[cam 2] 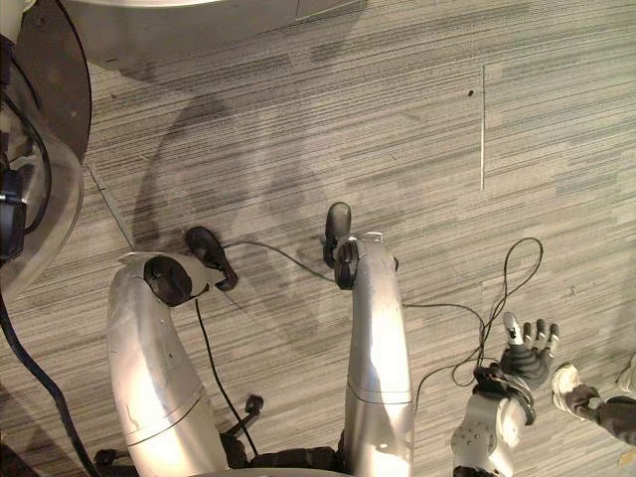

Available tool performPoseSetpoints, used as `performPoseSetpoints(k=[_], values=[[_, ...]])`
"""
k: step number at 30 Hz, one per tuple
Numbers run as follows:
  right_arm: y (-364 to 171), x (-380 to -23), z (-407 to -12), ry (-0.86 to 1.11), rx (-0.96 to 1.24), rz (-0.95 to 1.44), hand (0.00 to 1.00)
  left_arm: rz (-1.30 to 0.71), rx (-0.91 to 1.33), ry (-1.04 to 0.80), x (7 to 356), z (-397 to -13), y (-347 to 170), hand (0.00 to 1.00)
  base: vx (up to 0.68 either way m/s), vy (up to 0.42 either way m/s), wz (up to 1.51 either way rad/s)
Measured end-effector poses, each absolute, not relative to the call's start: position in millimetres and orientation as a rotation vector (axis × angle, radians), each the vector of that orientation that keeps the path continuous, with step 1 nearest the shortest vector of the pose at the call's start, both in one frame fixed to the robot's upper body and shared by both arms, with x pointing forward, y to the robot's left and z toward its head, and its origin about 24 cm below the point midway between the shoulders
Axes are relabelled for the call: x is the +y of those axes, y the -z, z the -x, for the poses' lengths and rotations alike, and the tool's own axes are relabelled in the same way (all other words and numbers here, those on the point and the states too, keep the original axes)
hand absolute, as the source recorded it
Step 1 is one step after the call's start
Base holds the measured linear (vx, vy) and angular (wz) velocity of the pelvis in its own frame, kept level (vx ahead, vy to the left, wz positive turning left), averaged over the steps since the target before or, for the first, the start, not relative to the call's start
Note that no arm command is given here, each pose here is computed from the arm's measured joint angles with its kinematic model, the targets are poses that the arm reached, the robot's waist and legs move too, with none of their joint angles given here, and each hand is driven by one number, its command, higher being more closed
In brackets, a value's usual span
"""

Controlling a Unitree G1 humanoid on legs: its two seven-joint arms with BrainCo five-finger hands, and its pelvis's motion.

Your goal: Pick up the laundry basket with both hands and put the clothes into the washing machine.

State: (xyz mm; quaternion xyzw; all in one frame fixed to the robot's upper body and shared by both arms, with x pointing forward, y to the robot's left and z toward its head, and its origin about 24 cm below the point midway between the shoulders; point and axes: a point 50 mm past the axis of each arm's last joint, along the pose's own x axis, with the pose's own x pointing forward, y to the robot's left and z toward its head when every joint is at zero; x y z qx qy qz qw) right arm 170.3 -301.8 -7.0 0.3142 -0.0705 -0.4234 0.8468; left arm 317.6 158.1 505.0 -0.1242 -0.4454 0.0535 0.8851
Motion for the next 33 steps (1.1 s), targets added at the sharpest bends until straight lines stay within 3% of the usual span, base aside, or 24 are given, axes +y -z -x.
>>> performPoseSetpoints(k=[7, 12, 16, 20, 22, 29, 33], values=[[7, -303, -167, 0.915, -0.160, -0.655, 0.00, 0.213, -0.949, -0.132, 157, -318, -505, 0.00, 0.00, 0.002, -0.01], [9, -292, -172, 0.888, -0.151, -0.671, 0.00, 0.292, -1.016, -0.113, 140, -313, -508, 0.00, -0.01, 0.013, -0.07], [11, -273, -184, 0.809, -0.117, -0.687, 0.00, 0.285, -1.069, -0.105, 109, -315, -499, 0.00, 0.00, 0.023, -0.03], [6, -267, -193, 0.776, -0.134, -0.708, 0.00, 0.305, -1.071, 0.023, 60, -310, -488, 0.00, -0.02, 0.044, -0.09], [0, -265, -199, 0.760, -0.163, -0.723, 0.00, 0.221, -1.086, 0.027, 43, -309, -480, 0.00, -0.03, 0.079, -0.16], [-4, -265, -199, 0.759, -0.196, -0.743, 0.00, -0.163, -1.143, -0.069, 49, -324, -451, 0.00, -0.03, 0.017, 0.00], [5, -260, -198, 0.774, -0.162, -0.769, 0.00, -0.212, -1.070, -0.067, 54, -340, -417, 0.00, -0.05, -0.003, 0.03]])
